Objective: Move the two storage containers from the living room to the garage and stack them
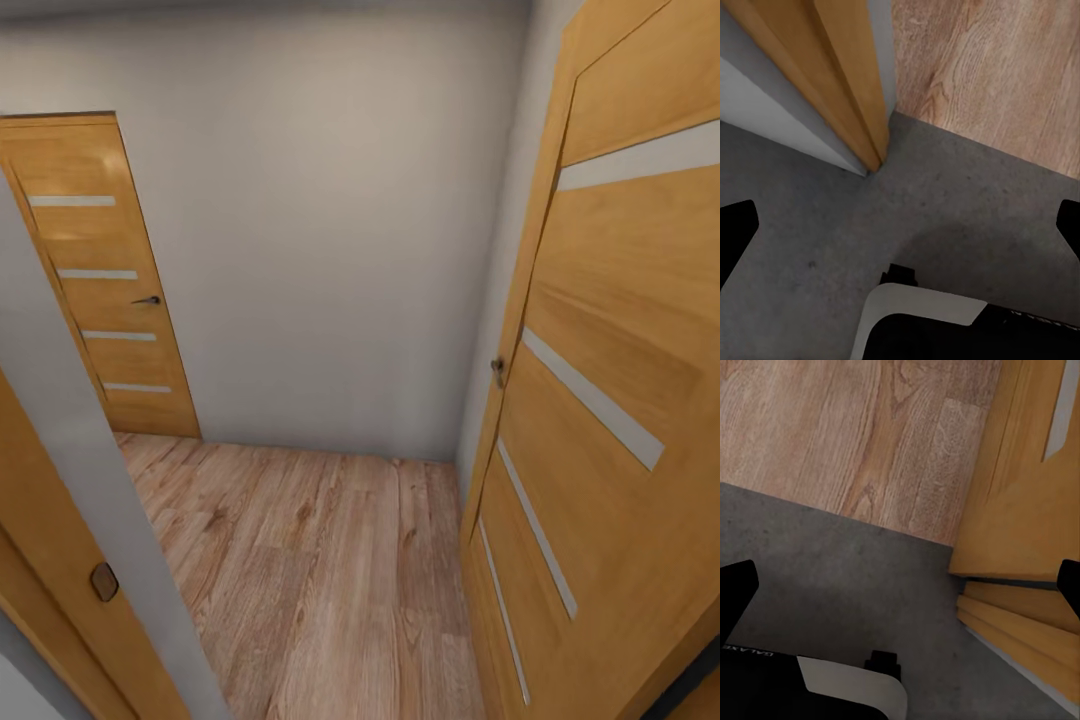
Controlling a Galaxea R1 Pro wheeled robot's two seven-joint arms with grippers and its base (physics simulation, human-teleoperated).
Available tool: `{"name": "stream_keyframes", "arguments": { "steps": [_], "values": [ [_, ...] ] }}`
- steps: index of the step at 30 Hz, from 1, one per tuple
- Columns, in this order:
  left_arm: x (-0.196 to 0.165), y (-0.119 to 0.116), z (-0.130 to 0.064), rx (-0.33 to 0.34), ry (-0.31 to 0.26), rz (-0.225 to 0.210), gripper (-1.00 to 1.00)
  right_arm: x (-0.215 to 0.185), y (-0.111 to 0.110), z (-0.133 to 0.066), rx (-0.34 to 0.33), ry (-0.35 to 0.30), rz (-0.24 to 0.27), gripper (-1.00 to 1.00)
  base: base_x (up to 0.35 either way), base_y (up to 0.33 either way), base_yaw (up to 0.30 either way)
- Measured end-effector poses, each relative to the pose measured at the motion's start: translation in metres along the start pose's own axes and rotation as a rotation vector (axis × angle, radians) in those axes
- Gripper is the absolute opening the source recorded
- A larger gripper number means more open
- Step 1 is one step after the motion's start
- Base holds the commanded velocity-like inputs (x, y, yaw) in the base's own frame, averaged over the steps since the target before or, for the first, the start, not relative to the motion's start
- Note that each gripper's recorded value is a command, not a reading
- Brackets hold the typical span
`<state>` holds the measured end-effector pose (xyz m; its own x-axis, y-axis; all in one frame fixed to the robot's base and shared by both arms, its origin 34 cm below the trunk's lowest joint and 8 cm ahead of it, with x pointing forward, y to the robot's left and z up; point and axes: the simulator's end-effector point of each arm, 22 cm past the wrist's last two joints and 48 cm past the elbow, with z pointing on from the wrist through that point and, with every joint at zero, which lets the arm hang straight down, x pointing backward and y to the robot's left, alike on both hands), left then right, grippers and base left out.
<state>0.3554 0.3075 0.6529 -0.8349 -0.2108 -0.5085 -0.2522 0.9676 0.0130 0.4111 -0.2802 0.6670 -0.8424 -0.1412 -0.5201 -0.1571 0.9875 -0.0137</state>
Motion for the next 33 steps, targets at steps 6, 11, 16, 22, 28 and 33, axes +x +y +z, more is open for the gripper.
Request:
{"name": "stream_keyframes", "arguments": {
  "steps": [6, 11, 16, 22, 28, 33],
  "values": [
    [0.0000, 0.0003, 0.0000, -0.001, 0.000, 0.000, 1.00, 0.0002, 0.0001, 0.0000, -0.001, 0.001, 0.000, 1.00, 0.000, 0.000, -0.123],
    [0.0001, 0.0004, 0.0000, -0.002, 0.000, 0.000, 1.00, 0.0001, 0.0003, 0.0000, -0.001, 0.001, 0.000, 1.00, 0.000, 0.000, -0.034],
    [-0.0004, 0.0014, -0.0001, -0.003, -0.001, 0.001, 1.00, 0.0002, 0.0005, -0.0002, -0.001, 0.001, 0.000, 1.00, 0.095, 0.026, -0.004],
    [-0.0006, 0.0026, -0.0001, -0.004, -0.001, 0.001, 1.00, 0.0002, 0.0001, -0.0003, -0.001, 0.000, 0.000, 1.00, 0.281, 0.065, 0.000],
    [-0.0005, 0.0027, -0.0001, -0.004, -0.001, 0.001, 1.00, 0.0002, 0.0007, -0.0003, -0.002, 0.000, 0.000, 1.00, 0.317, 0.004, 0.000],
    [-0.0006, 0.0027, 0.0001, -0.004, -0.001, 0.001, 1.00, 0.0003, 0.0006, -0.0001, -0.002, 0.001, 0.000, 1.00, 0.241, -0.047, 0.000]
  ]
}}
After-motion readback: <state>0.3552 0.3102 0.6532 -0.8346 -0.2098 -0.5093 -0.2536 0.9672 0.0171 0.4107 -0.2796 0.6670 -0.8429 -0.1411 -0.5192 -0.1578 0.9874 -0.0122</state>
